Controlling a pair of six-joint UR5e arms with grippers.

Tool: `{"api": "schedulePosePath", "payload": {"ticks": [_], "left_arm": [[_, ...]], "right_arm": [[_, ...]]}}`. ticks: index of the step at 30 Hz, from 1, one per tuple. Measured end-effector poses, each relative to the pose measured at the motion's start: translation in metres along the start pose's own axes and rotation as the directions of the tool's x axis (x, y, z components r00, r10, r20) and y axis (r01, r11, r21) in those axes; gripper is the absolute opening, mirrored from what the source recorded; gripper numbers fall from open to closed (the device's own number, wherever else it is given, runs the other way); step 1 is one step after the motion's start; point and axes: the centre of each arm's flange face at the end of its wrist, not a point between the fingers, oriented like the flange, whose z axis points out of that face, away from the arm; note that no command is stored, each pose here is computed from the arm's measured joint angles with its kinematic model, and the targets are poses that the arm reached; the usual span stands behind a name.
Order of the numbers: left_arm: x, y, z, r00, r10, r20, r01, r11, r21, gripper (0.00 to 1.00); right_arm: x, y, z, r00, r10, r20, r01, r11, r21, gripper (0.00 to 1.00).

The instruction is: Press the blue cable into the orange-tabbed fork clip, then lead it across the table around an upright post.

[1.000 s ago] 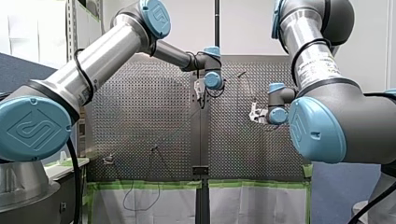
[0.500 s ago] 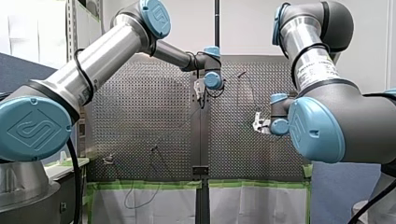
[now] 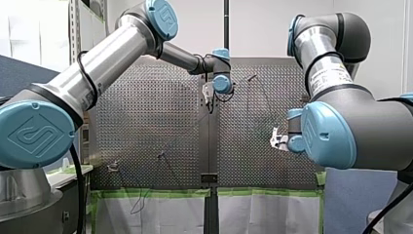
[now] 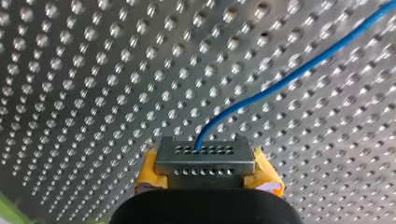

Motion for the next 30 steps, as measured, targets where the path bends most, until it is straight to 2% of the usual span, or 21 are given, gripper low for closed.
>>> {"api": "schedulePosePath", "payload": {"ticks": [15,30], "left_arm": [[0.0,0.0,0.0,1.0,0.001,0.0,-0.001,1.0,0.0,1.0],[0.0,0.002,0.001,1.0,0.001,0.001,-0.001,1.0,-0.002,1.0]], "right_arm": [[-0.037,0.029,0.005,0.9997,0.012,0.021,-0.011,0.9991,-0.041,0.0],[-0.067,0.052,0.007,0.9988,0.033,0.035,-0.03,0.9959,-0.085,0.0]]}}
